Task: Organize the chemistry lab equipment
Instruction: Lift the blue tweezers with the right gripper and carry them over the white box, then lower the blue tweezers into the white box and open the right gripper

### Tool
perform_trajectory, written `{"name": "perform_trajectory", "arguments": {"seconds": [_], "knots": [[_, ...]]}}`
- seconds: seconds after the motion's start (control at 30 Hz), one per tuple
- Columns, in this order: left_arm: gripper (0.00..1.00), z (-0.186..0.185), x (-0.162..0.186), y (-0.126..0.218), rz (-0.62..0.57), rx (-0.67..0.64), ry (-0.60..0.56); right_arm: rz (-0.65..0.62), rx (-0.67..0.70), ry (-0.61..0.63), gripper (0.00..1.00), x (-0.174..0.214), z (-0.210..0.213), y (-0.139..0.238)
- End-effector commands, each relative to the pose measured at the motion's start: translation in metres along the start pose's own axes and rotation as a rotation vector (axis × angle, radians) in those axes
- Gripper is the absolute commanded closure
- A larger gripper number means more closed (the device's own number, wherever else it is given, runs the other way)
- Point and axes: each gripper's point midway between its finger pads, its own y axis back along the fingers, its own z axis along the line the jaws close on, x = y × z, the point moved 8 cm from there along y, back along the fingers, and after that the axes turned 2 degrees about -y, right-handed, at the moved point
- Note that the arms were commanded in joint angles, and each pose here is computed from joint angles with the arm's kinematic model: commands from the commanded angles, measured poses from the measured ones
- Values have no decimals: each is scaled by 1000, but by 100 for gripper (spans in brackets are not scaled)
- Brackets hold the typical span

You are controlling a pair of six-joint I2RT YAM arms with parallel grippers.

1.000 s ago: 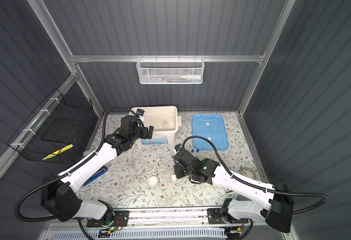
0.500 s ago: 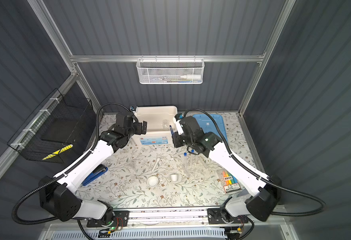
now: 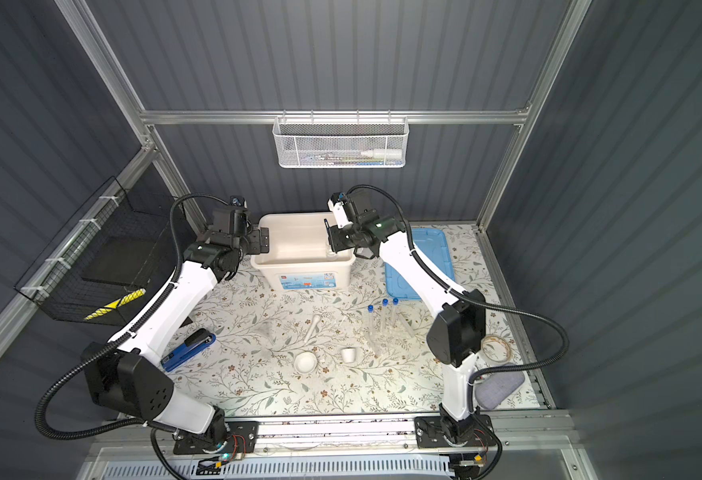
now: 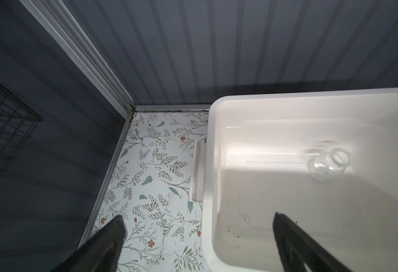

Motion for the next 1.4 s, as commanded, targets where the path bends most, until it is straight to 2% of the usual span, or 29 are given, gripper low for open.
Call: {"name": "perform_trajectory", "arguments": {"seconds": [0.0,0.17,0.37,0.6,1.03,1.37], "knots": [[0,8,4,-13,67,41,26,20,-19,-44,86,-8,-5,-15],[1,10,4,-32,93,123,35,67,0,-94,86,-10,-24,-44],[1,3,9,-60,151,164,10,111,20,-159,86,-1,-45,-67],[6,-9,18,-79,193,245,-11,170,1,-179,86,11,-51,-90],[25,-32,30,-94,237,405,22,209,29,-195,87,19,-71,-92],[27,-70,33,-81,235,465,-56,249,61,-175,87,29,-81,-85]]}}
